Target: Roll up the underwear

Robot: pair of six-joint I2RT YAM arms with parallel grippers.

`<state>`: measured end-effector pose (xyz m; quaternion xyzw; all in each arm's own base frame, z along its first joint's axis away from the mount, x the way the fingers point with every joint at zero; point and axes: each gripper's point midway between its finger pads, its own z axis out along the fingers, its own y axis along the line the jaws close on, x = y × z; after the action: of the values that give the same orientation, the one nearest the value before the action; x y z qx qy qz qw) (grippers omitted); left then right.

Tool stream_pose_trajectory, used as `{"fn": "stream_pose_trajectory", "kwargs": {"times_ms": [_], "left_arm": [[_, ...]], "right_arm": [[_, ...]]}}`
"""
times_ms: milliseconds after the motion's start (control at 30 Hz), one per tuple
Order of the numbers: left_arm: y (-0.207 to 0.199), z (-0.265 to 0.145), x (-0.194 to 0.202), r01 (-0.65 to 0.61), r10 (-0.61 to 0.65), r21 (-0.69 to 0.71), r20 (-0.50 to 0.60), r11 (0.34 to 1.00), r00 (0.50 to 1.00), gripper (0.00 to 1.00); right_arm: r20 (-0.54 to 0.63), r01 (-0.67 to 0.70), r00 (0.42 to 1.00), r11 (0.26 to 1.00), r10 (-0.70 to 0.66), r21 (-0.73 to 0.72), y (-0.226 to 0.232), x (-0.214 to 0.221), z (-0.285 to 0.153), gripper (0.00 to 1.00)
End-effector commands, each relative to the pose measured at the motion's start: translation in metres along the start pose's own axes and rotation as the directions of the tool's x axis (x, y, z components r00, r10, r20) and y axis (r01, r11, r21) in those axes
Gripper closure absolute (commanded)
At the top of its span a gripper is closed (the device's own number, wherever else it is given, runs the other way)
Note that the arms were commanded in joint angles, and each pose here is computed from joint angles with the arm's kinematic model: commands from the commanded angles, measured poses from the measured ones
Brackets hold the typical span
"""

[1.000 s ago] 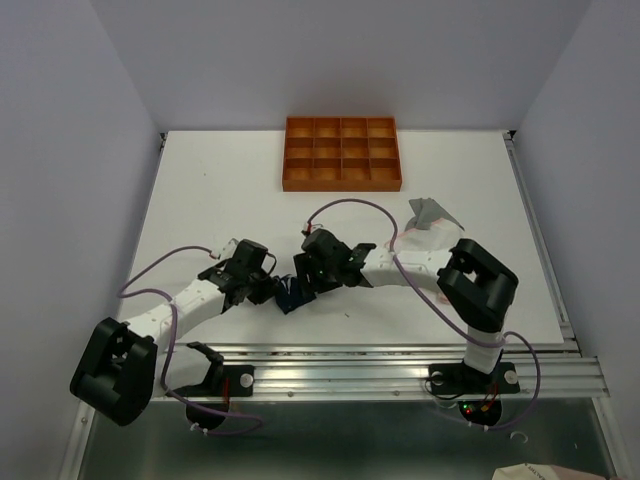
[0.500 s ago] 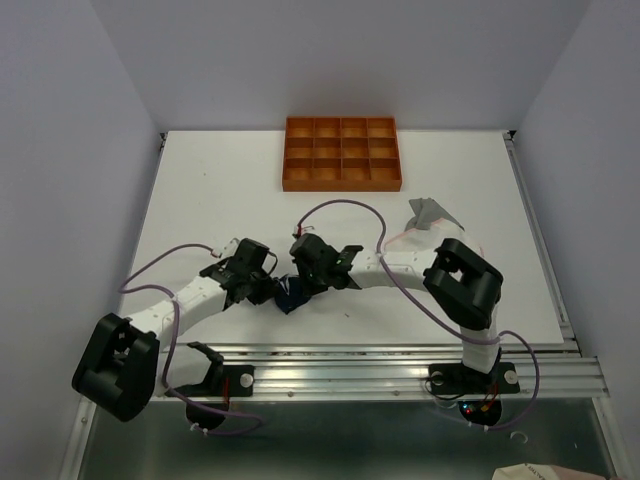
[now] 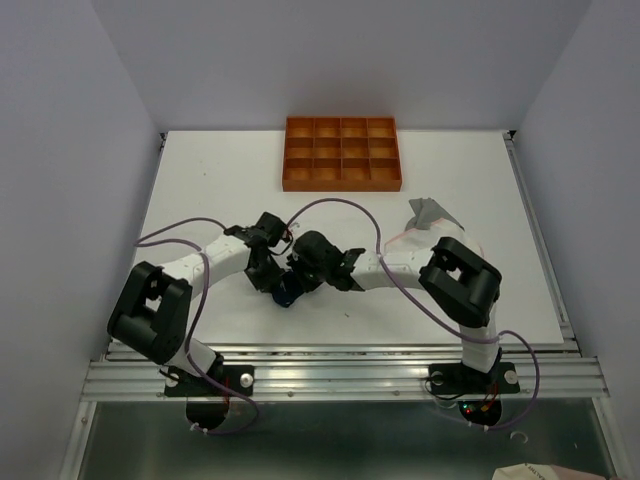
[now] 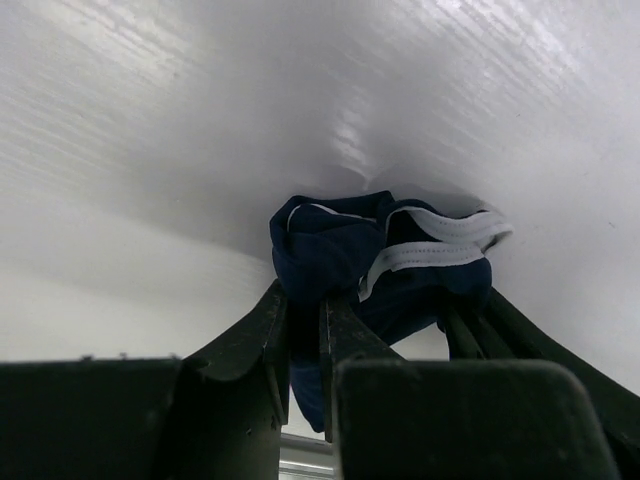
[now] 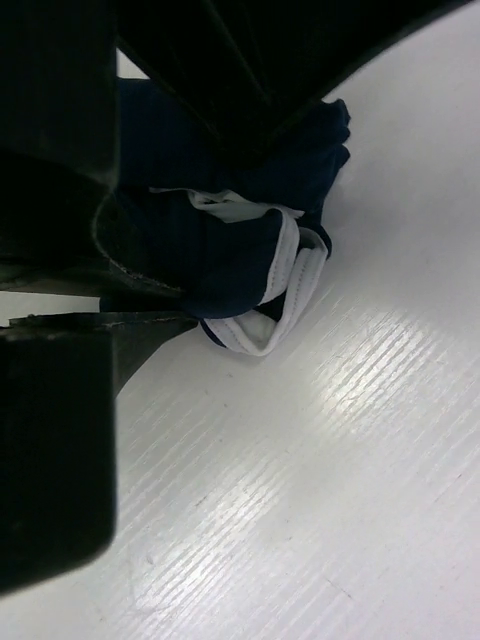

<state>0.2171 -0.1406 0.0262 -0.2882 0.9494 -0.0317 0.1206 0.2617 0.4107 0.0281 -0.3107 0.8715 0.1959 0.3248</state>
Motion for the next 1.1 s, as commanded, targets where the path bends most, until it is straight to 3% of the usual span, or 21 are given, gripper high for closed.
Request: {"fn": "stream_pose_trajectory", "kwargs": {"times_ms": [0,200,333,367,500,667,833,1067], "left_arm": [[0.057,0.007,0.021,-0.130,0.098,-0.278,-0.126,0.952,0.987,1.00],[0.052,0.012,0.022,-0.170,0.107,-0.344,-0.193,0.923,0.975,1.00],[0.051,0.015,0.019,-0.172,0.099,-0.386,-0.201,0.906,0.975,1.00],[0.051,0.015,0.018,-0.165,0.092,-0.394,-0.198,0.904,0.976,1.00],[0.054,0.013,0.018,-0.152,0.075,-0.421,-0.194,0.894,0.978,1.00],[0.052,0.011,0.016,-0.124,0.052,-0.431,-0.175,0.894,0.983,1.00],[0.046,0.009,0.014,-0.080,0.017,-0.420,-0.151,0.904,0.988,1.00],[0.046,0.006,0.014,-0.058,0.006,-0.423,-0.123,0.904,0.992,1.00]], "right_arm": [[0.217,0.126,0.970,0.989,-0.106,-0.080,0.004,-0.041,-0.008,0.95],[0.257,0.116,0.961,0.992,-0.099,-0.053,-0.002,-0.043,-0.005,0.87],[0.291,0.062,0.955,0.998,-0.055,-0.017,-0.021,-0.048,-0.013,0.71],[0.304,0.065,0.951,0.997,-0.050,-0.040,-0.016,-0.052,-0.017,0.61],[0.356,0.108,0.932,0.990,-0.068,-0.093,-0.004,-0.069,-0.043,0.48],[0.395,0.153,0.915,0.978,-0.085,-0.143,0.005,-0.076,-0.079,0.41],[0.408,0.191,0.908,0.959,-0.091,-0.211,0.018,-0.064,-0.107,0.41],[0.408,0.248,0.905,0.929,-0.121,-0.276,0.060,-0.049,-0.113,0.40]]}}
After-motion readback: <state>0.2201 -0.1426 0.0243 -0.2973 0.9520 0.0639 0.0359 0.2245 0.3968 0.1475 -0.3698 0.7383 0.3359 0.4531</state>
